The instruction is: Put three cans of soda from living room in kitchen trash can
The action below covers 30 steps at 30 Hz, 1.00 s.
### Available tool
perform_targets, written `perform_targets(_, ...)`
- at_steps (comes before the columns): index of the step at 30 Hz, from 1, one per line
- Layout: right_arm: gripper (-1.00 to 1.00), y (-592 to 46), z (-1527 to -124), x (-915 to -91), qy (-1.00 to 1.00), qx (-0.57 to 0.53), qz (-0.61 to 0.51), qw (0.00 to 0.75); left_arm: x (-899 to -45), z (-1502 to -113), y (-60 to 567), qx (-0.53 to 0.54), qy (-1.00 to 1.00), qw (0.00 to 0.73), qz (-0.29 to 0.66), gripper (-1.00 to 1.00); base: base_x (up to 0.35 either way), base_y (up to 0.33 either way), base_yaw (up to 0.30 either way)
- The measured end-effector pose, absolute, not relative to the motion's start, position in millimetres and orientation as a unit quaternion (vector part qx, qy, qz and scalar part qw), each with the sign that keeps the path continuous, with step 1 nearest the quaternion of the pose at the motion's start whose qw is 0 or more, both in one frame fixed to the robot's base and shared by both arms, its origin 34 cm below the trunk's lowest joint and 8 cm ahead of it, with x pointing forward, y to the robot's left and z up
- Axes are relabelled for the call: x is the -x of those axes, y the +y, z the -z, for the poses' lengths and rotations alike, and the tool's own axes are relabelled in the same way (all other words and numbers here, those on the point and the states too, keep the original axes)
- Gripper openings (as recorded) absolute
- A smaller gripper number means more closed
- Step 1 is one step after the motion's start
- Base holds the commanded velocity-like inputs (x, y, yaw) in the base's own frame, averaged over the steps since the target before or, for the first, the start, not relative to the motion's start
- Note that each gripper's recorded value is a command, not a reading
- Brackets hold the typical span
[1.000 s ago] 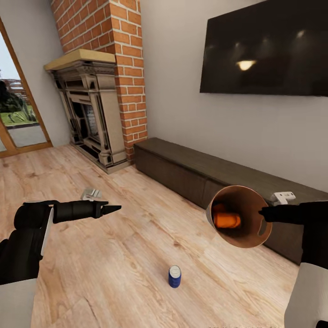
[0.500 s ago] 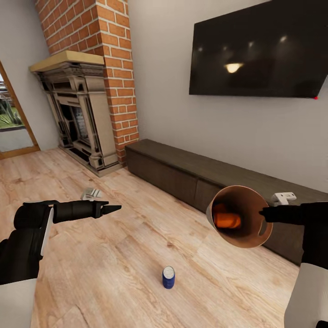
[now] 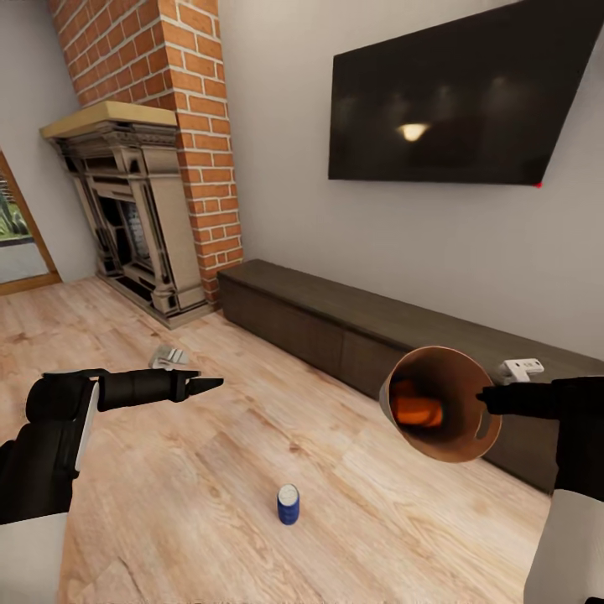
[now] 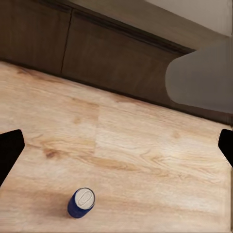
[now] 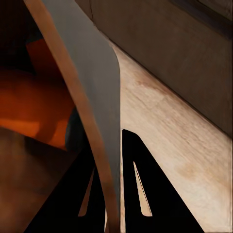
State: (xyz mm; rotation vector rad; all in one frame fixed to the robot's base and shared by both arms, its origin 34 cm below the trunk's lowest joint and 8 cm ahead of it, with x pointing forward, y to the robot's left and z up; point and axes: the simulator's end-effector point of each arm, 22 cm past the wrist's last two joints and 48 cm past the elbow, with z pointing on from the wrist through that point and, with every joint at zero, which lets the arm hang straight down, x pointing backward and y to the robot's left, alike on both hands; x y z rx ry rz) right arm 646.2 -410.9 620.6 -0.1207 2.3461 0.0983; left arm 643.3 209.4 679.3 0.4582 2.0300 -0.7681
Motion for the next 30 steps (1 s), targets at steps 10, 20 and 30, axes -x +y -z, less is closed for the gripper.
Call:
perform_targets(10, -1.00, -412.4, -627.8, -643.9, 0.919, 0.047, -0.036, 0.391, -640.9, -687.0, 209.3, -0.187, 0.816, 0.451, 0.309, 1.00, -0.106, -0.221, -0.057)
perform_targets(20, -1.00, -412.2, -629.3, -643.7, 0.918, 0.045, -0.038, 0.392, -640.6, -687.5, 209.9, -0.187, 0.817, 0.451, 0.308, 1.00, 0.054, 0.175, -0.096)
perform_targets(30, -1.00, -413.8, -629.6, -643.5, 0.918, 0.043, -0.037, 0.393, -639.6, -687.3, 208.0, -0.189, 0.816, 0.449, 0.311, 1.00, 0.089, 0.301, -0.245)
